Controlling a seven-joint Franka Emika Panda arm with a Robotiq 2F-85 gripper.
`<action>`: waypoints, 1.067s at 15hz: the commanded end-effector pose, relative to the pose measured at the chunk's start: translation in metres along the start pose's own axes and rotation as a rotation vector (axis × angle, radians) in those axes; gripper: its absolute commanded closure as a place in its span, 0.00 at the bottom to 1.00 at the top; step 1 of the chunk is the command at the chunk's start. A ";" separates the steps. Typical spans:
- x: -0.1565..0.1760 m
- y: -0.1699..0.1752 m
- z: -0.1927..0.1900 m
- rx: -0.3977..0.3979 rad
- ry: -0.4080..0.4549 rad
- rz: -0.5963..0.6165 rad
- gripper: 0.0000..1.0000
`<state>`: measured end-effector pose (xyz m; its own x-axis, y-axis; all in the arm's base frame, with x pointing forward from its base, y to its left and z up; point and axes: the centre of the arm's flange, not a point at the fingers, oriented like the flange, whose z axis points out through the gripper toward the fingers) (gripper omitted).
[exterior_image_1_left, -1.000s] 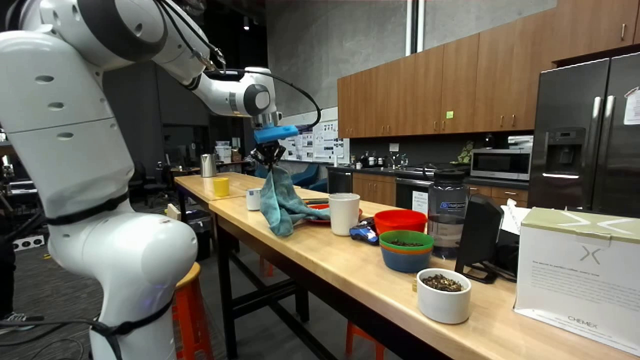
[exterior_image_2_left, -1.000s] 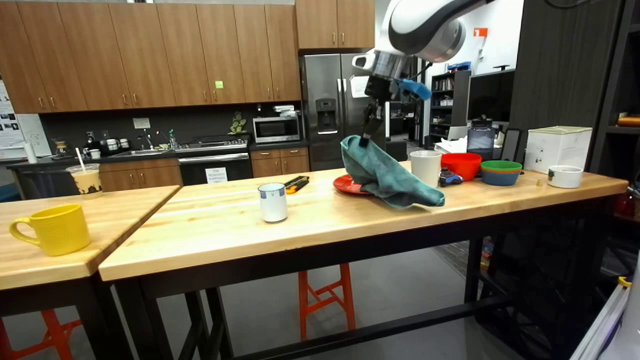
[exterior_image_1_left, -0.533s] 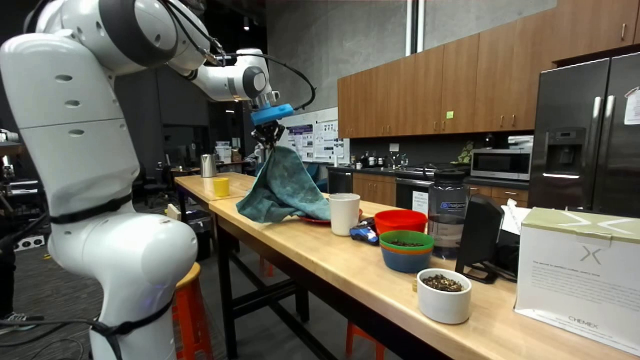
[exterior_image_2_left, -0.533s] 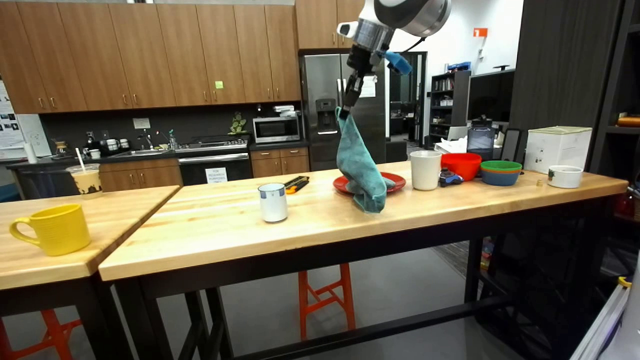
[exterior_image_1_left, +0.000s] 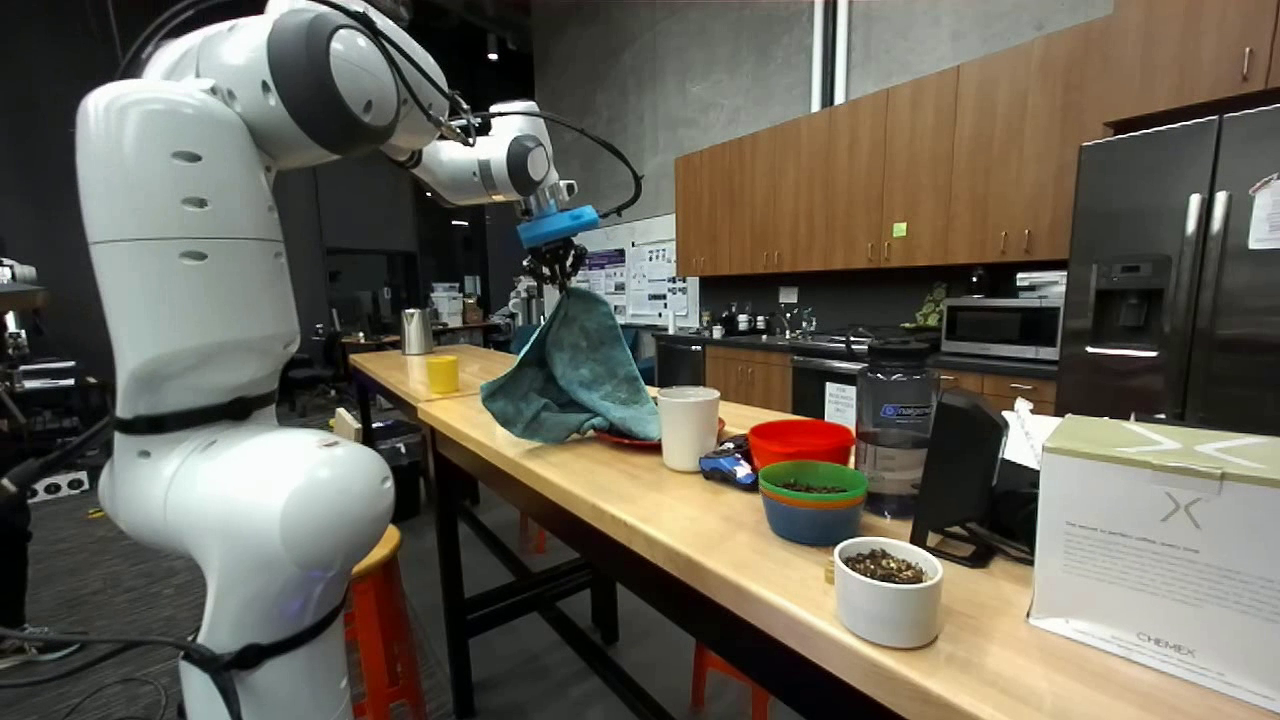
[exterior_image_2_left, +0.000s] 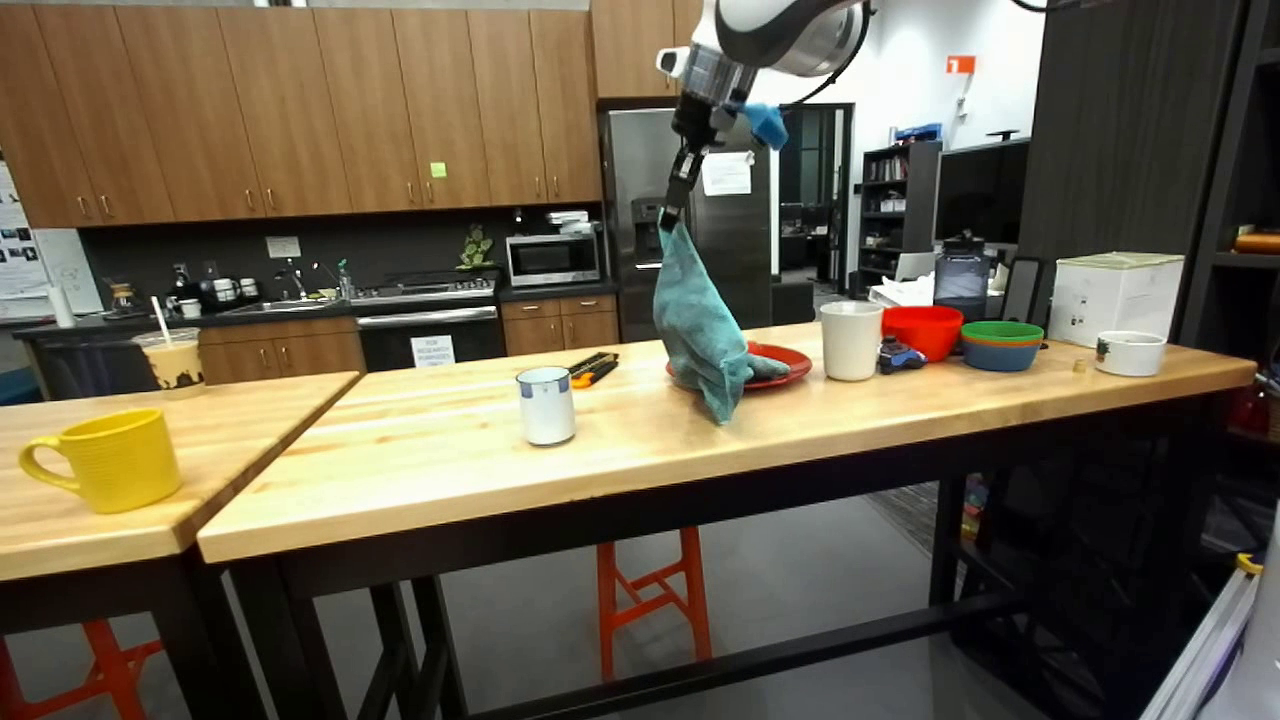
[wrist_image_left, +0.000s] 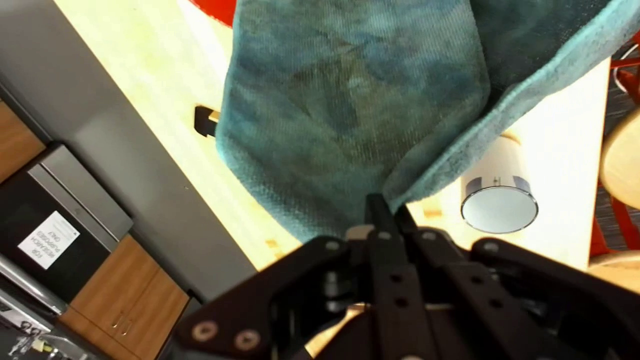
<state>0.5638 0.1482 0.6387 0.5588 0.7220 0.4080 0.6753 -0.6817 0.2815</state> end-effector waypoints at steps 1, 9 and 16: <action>0.021 0.026 -0.007 -0.035 0.004 0.037 1.00; 0.048 0.039 -0.014 -0.083 0.022 0.047 1.00; 0.058 0.064 -0.020 -0.115 0.014 0.083 1.00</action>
<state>0.6143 0.1502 0.6822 0.5806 0.6761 0.4536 0.5918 -0.7331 0.3351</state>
